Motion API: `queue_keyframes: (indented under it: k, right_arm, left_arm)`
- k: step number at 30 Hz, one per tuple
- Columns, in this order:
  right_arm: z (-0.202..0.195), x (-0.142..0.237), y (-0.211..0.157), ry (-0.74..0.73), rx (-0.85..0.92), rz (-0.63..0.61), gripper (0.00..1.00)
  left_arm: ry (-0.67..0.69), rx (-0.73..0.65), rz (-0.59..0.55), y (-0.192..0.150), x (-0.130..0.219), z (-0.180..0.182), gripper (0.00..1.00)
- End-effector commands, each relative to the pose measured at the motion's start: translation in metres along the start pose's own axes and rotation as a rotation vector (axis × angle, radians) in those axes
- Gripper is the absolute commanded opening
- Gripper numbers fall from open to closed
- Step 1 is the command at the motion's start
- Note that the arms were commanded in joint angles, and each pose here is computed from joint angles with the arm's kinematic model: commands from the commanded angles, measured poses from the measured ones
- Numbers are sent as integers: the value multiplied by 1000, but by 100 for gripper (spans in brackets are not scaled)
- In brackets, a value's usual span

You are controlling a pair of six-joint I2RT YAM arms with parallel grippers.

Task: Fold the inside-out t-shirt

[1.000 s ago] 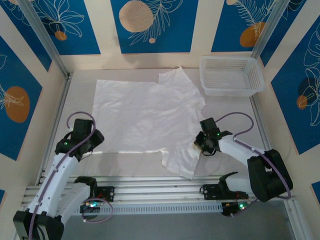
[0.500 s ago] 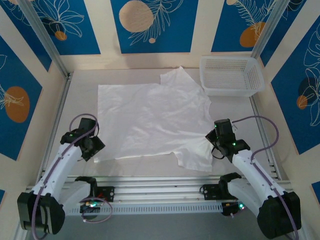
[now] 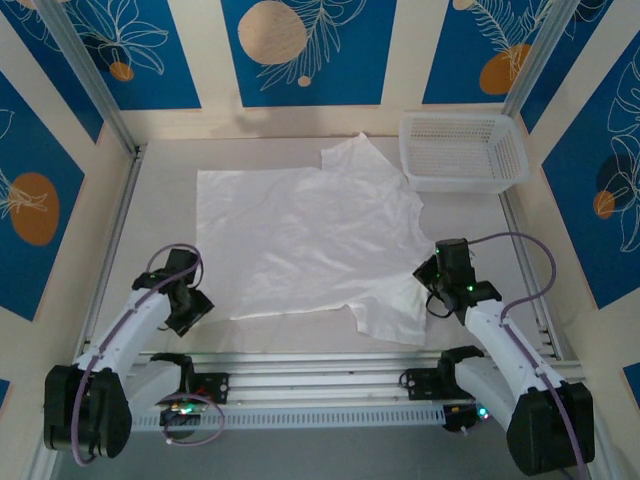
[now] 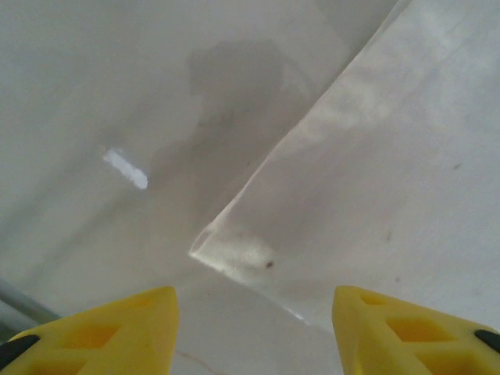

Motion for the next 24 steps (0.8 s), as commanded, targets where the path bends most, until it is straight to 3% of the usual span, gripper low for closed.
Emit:
queue_keyframes:
  k: [1,5,16,24]
  right_arm:
    - [5,0,3,40,27,-2,0]
    - [7,2,6,53,19,-10,0]
    - [11,8,9,59,20,-15,1]
    - [4,9,5,33,11,-6,1]
  left_arm:
    - [23,40,-61,7,-5,4,54]
    - [111,37,-67,8,-8,14,48]
    - [91,48,-24,-1,-26,16,48]
    - [71,58,-20,3,-31,7,19]
Point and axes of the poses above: each hand's point on the last joint's axis, 136 mm out from that joint toward the fingers, its own x axis back along the fingers, its own z axis along the line the jaws close on, y = z × x, the point moved 6 cm from there along x, back along the fingers, and after that the axes turned 4 degrees about x, right-handed, at the moved point
